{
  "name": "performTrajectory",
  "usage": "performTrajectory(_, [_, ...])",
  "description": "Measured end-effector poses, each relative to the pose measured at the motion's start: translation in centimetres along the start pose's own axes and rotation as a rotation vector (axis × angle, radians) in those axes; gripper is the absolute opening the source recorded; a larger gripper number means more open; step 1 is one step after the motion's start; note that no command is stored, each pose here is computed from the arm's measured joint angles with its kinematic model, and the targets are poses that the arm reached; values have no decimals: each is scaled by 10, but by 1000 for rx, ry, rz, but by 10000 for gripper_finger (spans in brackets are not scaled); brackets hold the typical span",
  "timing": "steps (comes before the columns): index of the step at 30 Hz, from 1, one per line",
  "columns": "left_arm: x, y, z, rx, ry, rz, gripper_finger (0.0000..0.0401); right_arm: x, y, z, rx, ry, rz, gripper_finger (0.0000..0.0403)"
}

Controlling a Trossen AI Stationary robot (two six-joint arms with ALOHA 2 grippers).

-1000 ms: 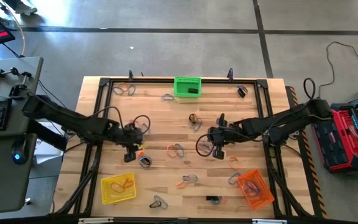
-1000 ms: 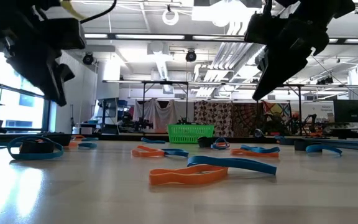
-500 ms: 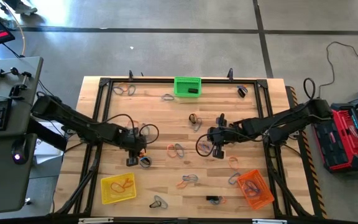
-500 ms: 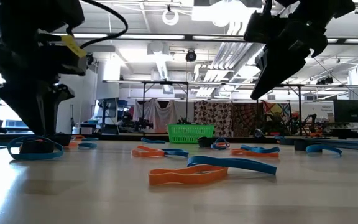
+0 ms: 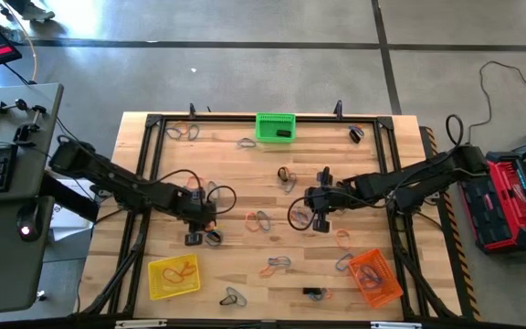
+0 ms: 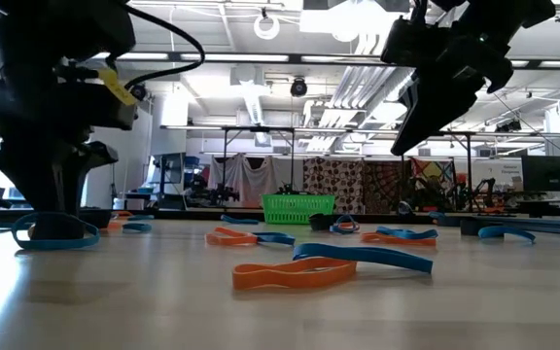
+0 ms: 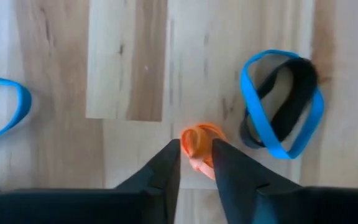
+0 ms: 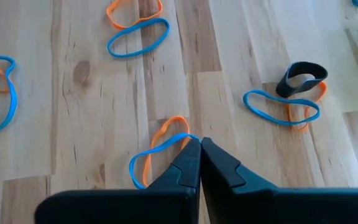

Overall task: Sort rubber bands into baskets
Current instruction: Put the orange rubber band into the yellow bin

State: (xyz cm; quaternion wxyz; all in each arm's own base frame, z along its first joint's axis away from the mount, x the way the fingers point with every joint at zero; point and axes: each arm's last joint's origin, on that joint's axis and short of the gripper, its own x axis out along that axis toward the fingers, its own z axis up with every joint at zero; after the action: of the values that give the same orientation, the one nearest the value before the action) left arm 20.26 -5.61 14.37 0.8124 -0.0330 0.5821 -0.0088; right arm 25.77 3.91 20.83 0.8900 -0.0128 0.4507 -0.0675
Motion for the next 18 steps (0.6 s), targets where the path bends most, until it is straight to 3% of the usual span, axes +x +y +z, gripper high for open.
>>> performTrajectory(6, [-7,0,1,26,-34,-13,7,0,0,1,-5,-6,-1,0])
performTrajectory(18, [-56,-7,16,80,-49,-51,1,0,0,1,-8,-7,-1,0])
